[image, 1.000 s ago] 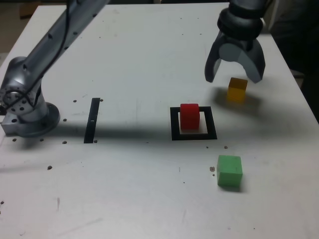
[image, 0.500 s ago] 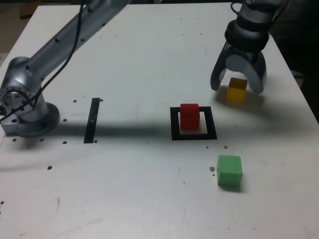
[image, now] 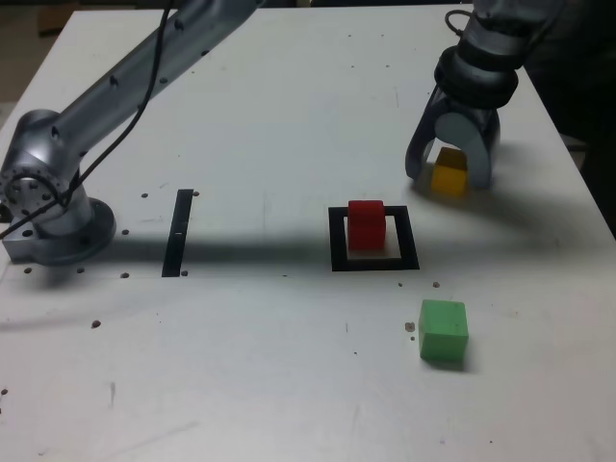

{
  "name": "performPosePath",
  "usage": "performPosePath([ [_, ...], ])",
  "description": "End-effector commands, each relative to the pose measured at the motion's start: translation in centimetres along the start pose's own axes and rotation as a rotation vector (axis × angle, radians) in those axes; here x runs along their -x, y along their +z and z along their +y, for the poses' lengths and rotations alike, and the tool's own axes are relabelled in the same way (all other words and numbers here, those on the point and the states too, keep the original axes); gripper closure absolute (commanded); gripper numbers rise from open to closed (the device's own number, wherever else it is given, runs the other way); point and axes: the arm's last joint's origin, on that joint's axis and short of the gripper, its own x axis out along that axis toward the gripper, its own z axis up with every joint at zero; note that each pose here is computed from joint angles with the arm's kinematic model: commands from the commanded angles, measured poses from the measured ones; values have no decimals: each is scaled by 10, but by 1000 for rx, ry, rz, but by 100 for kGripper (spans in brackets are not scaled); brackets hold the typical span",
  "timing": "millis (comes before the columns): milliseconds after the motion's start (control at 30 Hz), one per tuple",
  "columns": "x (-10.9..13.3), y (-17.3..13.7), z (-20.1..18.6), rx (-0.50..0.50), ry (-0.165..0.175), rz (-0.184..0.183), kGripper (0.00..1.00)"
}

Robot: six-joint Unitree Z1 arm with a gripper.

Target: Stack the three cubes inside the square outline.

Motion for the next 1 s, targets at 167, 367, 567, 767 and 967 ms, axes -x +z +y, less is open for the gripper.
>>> performPosePath([
  [167, 0, 1, -2, -2, -5, 0, 71],
  [367, 3, 0, -3, 0, -7, -3, 71],
  [567, 14, -7, -7, 6, -2, -10, 71],
  [767, 35, -20, -16, 20, 10, -25, 71],
  [967, 54, -44, -28, 64, -2, -29, 71],
])
